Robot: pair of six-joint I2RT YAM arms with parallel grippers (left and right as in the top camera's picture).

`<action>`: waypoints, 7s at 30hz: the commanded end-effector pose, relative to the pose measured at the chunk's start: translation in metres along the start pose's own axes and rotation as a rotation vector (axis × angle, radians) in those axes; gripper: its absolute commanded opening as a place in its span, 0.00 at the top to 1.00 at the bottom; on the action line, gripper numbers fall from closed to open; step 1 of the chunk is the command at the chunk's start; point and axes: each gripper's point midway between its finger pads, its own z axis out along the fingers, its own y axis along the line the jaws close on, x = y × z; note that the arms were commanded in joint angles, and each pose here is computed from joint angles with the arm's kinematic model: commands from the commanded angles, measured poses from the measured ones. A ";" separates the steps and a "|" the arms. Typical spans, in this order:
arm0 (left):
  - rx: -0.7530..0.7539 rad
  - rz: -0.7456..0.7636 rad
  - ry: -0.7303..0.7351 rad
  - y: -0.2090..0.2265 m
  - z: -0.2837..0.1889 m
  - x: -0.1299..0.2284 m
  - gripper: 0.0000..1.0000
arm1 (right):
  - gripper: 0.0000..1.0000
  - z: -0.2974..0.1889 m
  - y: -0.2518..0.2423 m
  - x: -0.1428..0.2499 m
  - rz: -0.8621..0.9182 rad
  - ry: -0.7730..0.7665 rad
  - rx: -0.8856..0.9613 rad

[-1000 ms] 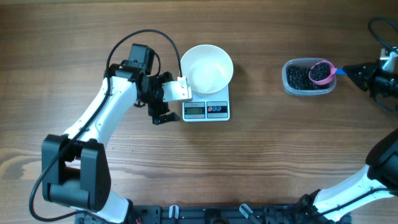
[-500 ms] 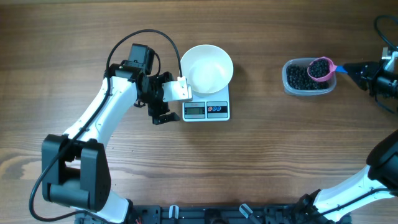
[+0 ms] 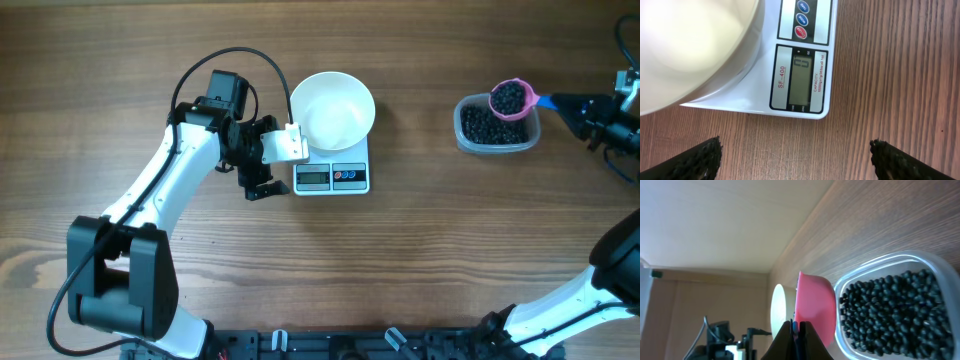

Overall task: Scoop item into bowl and weigh 150g on scale
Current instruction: 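Lift the filled scoop and carry it left over the white bowl, then tilt the scoop with the right gripper to pour beans into the bowl, then carry the empty scoop back right to the bean tub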

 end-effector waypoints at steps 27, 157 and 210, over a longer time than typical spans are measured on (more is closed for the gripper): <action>0.008 -0.009 -0.022 -0.003 -0.001 -0.003 0.00 | 0.96 0.144 0.085 0.089 -0.065 0.388 -0.194; 0.008 -0.009 -0.022 -0.003 -0.001 -0.003 0.00 | 0.96 0.230 0.154 0.168 -1.702 0.381 -0.369; 0.008 -0.009 -0.022 -0.003 -0.001 -0.003 0.00 | 0.96 0.034 0.053 -0.019 -0.459 -0.132 0.690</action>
